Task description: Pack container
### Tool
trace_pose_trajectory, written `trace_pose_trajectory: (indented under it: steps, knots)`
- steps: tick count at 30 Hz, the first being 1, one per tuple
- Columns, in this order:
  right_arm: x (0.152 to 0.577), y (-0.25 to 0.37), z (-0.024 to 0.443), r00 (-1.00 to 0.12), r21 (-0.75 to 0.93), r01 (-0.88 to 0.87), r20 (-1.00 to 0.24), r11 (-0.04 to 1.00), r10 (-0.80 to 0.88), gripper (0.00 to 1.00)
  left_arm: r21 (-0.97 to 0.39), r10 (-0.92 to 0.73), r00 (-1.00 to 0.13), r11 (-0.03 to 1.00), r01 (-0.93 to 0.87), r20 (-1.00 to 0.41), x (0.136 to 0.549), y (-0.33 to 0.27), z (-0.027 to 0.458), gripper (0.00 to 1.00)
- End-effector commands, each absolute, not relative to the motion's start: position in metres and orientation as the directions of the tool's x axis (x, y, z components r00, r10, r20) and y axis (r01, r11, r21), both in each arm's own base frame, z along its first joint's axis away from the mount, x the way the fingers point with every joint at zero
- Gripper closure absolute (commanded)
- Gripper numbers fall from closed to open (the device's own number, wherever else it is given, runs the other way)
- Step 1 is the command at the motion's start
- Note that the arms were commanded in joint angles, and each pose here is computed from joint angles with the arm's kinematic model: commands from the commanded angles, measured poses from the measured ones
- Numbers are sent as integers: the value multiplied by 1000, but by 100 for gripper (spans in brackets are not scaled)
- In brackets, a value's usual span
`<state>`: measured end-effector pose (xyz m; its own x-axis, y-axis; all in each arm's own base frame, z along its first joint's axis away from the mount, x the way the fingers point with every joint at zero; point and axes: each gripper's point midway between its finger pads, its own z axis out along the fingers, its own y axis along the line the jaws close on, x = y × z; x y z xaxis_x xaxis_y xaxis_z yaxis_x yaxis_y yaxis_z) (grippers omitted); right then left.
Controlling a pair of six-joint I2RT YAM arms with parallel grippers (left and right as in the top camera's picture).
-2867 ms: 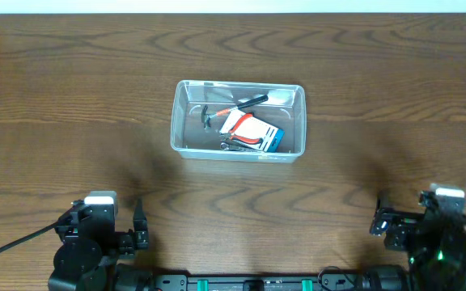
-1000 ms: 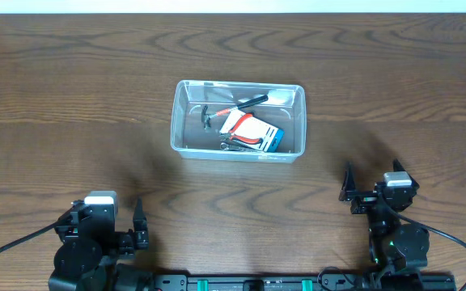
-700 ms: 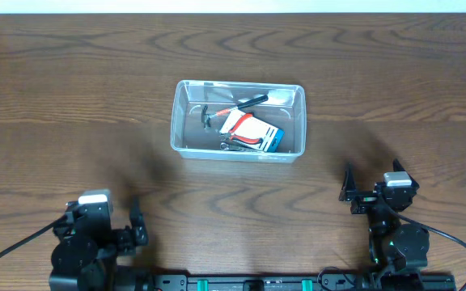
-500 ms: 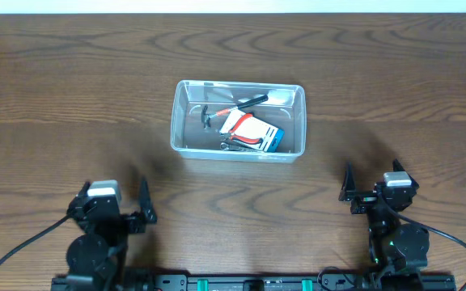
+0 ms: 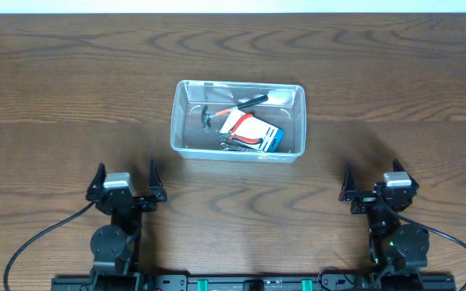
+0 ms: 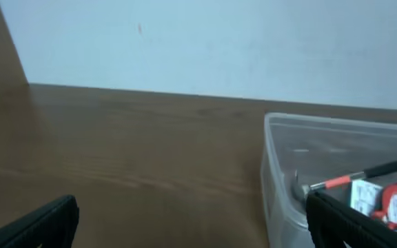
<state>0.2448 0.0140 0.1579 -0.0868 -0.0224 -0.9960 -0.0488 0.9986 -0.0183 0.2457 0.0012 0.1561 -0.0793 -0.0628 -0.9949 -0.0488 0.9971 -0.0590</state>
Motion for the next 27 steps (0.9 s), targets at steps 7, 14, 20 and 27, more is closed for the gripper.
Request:
trace_pose_trajectory:
  steps: [7,14,20,27]
  knots:
    - [244,17,157,-84,-33,-66,-996,997,-39,1,-69,-75,-149,997,-46,-986,244,2,137,2]
    - [244,17,157,-84,-33,-66,-996,997,-39,1,-67,-74,-160,997,-47,-984,244,2,135,2]
    - [244,17,157,-84,-33,-66,-996,997,-39,1,-66,-73,-173,997,-47,-982,244,2,132,2]
    - [244,17,157,-84,-33,-66,-996,997,-39,1,-66,-73,-173,997,-48,-982,244,2,132,2]
